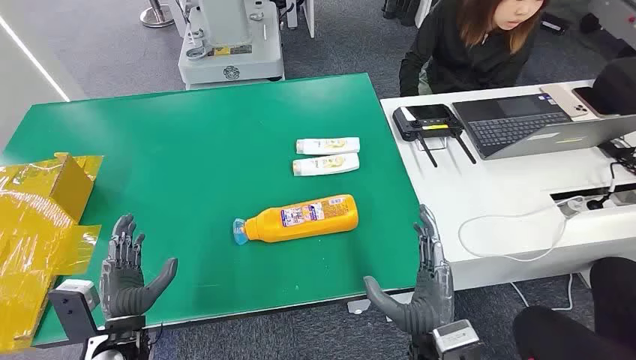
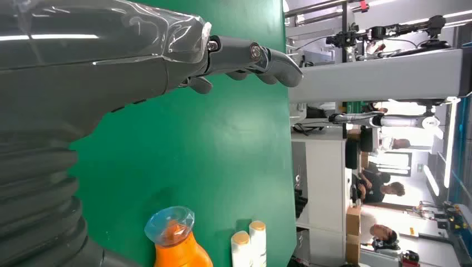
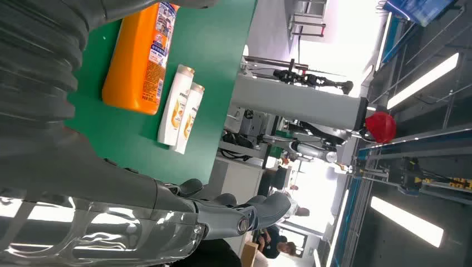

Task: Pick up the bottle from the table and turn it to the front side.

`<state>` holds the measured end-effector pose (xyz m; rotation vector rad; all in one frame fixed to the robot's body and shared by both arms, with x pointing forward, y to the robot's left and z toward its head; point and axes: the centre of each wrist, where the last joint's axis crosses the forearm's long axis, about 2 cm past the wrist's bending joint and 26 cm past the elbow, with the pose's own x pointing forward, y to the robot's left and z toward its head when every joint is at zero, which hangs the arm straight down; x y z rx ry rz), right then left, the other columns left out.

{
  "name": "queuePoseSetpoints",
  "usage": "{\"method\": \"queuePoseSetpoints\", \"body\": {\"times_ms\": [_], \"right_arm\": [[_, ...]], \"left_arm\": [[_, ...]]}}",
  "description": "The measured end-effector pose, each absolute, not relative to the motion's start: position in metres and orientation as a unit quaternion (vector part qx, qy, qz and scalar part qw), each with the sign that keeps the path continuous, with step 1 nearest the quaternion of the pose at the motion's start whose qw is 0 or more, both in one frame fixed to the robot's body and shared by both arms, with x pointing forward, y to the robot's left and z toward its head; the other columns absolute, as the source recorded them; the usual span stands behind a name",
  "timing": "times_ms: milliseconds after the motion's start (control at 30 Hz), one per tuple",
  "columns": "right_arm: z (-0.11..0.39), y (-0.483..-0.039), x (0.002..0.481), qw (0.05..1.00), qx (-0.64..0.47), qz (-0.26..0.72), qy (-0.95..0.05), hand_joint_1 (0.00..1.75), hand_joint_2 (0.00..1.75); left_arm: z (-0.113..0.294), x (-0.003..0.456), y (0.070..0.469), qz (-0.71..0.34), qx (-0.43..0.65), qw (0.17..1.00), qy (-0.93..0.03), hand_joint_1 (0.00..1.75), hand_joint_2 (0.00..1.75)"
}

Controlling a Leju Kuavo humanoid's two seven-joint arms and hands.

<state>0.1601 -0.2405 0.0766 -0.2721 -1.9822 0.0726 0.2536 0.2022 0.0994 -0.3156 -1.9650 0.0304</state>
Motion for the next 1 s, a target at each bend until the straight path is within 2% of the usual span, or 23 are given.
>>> {"method": "queuePoseSetpoints", "body": {"times_ms": [633, 800, 1000], "right_arm": [[0.072, -0.249, 0.167, 0.541, -0.132, 0.045, -0.83, 0.0, 1.75], [0.076, -0.256, 0.2, 0.512, -0.171, 0.159, -0.827, 0.0, 1.75], [0.09, -0.271, 0.274, 0.451, -0.259, 0.29, -0.803, 0.0, 1.75]], "left_arm": [[0.097, 0.265, 0.201, 0.016, -0.138, 0.543, -0.828, 0.0, 1.75], [0.096, 0.269, 0.197, 0.006, -0.15, 0.54, -0.828, 0.0, 1.75], [0.099, 0.277, 0.185, -0.012, -0.174, 0.539, -0.824, 0.0, 1.75]]}}
